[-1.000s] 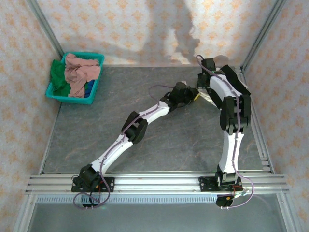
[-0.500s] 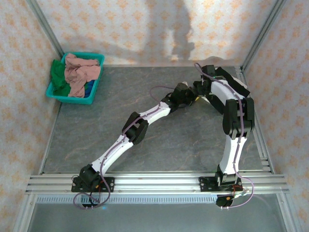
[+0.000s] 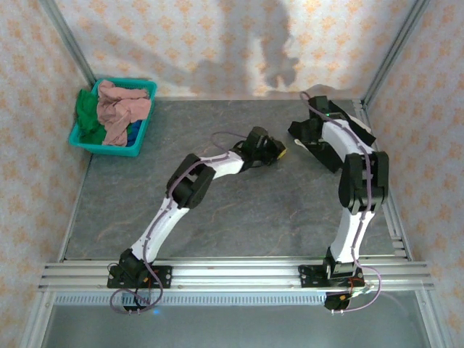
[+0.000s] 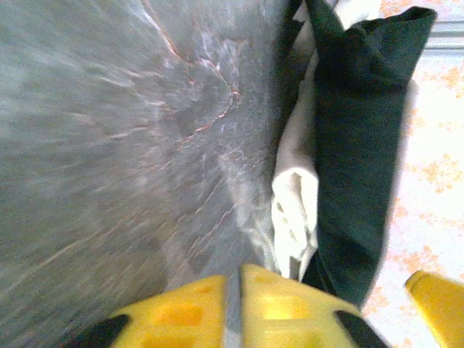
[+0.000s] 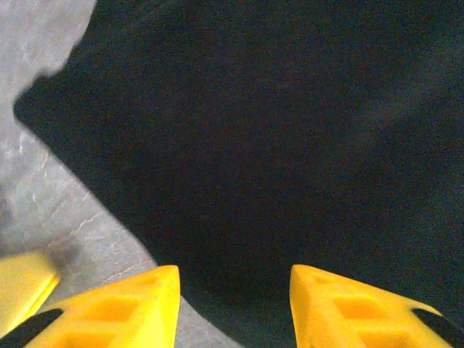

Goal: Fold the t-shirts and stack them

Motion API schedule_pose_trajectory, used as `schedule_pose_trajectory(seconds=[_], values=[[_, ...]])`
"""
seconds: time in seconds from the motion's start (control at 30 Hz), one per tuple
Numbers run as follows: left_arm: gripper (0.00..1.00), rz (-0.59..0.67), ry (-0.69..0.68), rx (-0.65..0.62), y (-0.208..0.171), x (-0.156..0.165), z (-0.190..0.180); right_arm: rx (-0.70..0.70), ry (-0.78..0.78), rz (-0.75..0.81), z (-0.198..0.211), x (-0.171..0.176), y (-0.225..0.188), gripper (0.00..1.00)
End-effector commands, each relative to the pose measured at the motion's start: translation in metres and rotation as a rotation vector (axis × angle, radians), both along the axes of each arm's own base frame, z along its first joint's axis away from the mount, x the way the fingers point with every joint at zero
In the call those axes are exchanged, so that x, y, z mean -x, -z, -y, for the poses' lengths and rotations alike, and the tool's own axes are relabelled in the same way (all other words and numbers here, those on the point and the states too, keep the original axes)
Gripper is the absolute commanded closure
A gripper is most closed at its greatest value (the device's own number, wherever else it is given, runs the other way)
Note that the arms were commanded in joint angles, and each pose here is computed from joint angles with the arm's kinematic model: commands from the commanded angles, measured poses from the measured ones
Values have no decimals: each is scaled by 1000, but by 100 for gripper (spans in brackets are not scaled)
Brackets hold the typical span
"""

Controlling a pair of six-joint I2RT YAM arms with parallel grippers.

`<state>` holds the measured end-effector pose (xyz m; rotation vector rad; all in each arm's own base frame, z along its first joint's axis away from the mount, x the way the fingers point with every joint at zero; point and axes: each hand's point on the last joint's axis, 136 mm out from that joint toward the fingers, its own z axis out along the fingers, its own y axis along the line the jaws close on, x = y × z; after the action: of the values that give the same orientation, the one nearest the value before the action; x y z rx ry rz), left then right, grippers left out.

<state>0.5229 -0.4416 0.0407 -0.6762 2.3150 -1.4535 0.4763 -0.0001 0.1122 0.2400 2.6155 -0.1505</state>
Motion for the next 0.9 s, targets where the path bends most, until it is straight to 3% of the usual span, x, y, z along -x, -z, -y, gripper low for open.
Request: schedule_pose_trajectory(seconds=[0.0, 0.07, 0.2, 0.3, 0.43, 0.53, 0.77, 0.87], values=[[74, 46, -18, -64, -19, 0, -47, -112, 291, 77, 57, 20, -24, 47], [65, 64, -16, -104, -32, 5, -71, -193, 379, 111, 77, 27, -20, 41], [55, 97, -30, -203, -54, 15, -120, -150, 581, 61, 113, 52, 6, 23], [52, 108, -29, -260, -68, 26, -151, -286, 653, 27, 121, 51, 31, 23], [50, 119, -17, -331, -79, 40, -182, -517, 651, 62, 95, 39, 48, 24], [50, 121, -7, -376, -85, 49, -197, -645, 688, 68, 71, 38, 60, 29], [50, 139, 21, -441, -103, 64, -223, -805, 812, 99, 4, 31, 75, 55], [49, 143, 18, -481, -108, 68, -236, -847, 842, 127, -24, 17, 78, 51]])
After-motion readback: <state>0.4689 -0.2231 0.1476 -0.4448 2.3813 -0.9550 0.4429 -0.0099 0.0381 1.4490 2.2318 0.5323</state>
